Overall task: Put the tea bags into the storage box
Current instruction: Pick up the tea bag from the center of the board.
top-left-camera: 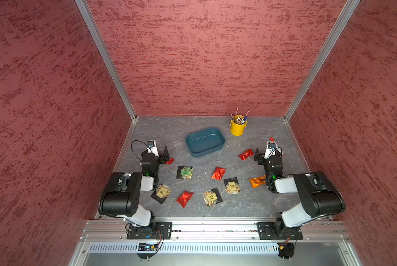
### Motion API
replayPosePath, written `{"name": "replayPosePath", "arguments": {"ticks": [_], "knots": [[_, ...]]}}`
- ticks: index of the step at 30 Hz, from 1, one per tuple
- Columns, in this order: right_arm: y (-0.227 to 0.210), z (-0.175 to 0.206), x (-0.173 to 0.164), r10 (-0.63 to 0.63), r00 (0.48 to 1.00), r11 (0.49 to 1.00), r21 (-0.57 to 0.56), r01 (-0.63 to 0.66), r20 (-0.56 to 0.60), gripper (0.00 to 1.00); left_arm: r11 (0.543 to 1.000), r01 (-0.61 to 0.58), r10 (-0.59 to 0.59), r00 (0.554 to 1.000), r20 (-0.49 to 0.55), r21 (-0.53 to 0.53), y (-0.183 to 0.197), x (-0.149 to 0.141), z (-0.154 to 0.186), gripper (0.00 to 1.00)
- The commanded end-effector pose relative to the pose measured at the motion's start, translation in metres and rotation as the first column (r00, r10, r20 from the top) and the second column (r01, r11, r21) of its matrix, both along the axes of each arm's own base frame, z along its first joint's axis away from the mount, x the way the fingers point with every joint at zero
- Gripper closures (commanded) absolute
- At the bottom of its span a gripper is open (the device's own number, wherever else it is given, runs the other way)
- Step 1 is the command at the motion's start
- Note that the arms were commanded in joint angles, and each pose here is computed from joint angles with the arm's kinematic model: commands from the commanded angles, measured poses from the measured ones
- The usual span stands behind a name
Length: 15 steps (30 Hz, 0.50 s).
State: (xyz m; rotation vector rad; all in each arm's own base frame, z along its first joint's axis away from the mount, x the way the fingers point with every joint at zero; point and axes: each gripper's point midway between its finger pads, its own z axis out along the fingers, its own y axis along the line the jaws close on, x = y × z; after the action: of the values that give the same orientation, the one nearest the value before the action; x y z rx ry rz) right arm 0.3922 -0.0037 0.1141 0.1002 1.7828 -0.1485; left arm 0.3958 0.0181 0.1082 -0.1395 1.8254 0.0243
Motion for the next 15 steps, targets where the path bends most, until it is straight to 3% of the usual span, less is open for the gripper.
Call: {"name": "replayPosePath", "arguments": {"ticks": [1,15], "knots": [[0.0017,0.0074,0.0052,0.009,1.0,1.0,0.011,-0.009,0.022,0.01,1.0,0.0,0.001,1.0,0.019,-0.012,0.0004,0.0043,0.0074,0.0],[0.0014,0.0071,0.0053,0.008,1.0,1.0,0.01,-0.008,0.021,0.02,1.0,0.0,0.0,1.0,0.021,-0.012,0.0004,0.0044,0.008,0.0]]}}
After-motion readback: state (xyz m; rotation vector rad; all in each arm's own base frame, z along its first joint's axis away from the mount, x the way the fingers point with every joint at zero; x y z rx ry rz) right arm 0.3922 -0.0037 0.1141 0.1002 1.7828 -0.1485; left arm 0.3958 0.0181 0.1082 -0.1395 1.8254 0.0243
